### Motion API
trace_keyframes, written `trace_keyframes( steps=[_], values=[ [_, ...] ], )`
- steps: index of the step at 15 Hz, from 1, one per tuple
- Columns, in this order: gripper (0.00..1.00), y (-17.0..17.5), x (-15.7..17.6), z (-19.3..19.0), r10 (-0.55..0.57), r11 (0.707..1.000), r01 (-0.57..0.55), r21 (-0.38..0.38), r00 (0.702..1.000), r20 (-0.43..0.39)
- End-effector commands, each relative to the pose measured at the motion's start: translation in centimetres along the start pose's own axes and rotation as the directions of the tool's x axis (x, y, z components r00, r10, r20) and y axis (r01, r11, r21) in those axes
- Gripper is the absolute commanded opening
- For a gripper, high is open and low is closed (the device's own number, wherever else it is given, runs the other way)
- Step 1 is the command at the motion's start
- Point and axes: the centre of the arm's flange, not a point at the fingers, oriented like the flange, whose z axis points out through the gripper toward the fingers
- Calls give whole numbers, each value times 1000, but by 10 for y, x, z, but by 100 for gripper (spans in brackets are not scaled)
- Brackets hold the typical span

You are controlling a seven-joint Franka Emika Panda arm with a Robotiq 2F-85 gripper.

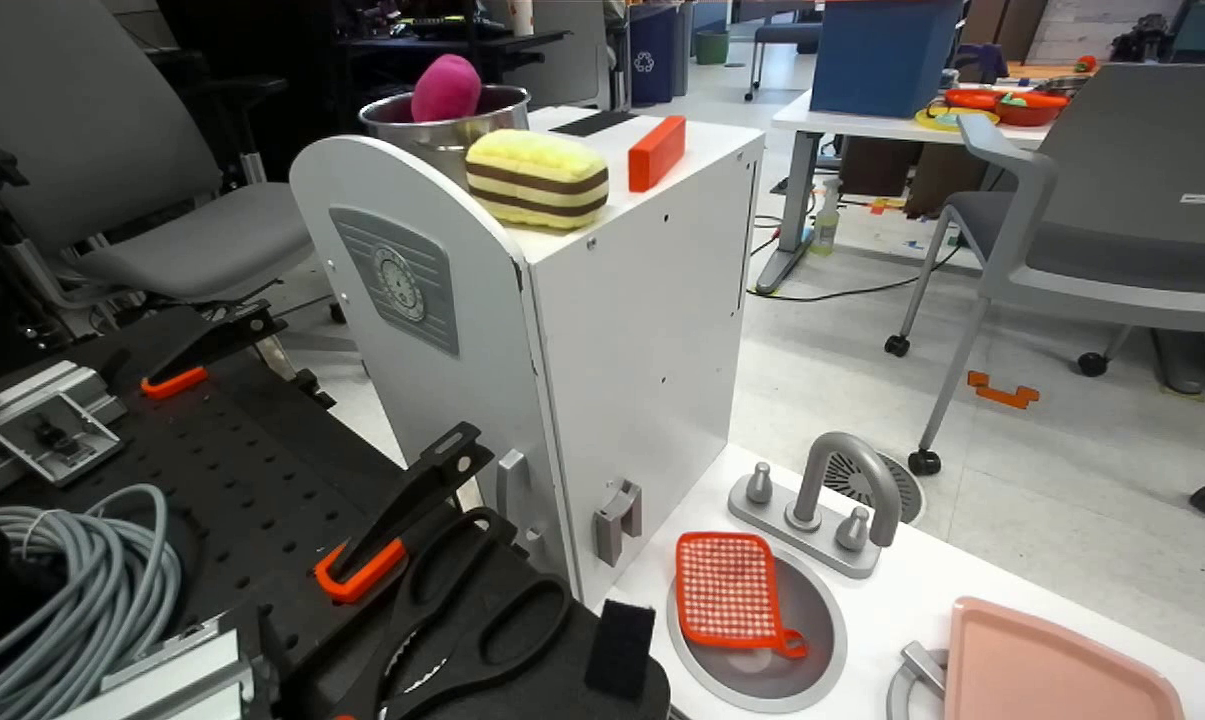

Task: Put the green plush toy in the silver pot.

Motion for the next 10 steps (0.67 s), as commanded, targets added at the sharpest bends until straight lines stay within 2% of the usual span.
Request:
trace_keyframes(
  steps=[1,5,10],
  values=[
    [4,-5,-27,-33,-43,994,39,-101,998,-43],
    [4,-2,-38,-46,-9,982,-2,-190,998,-56],
    [4,-4,-39,-29,50,973,-59,-223,998,-44]
  ],
)
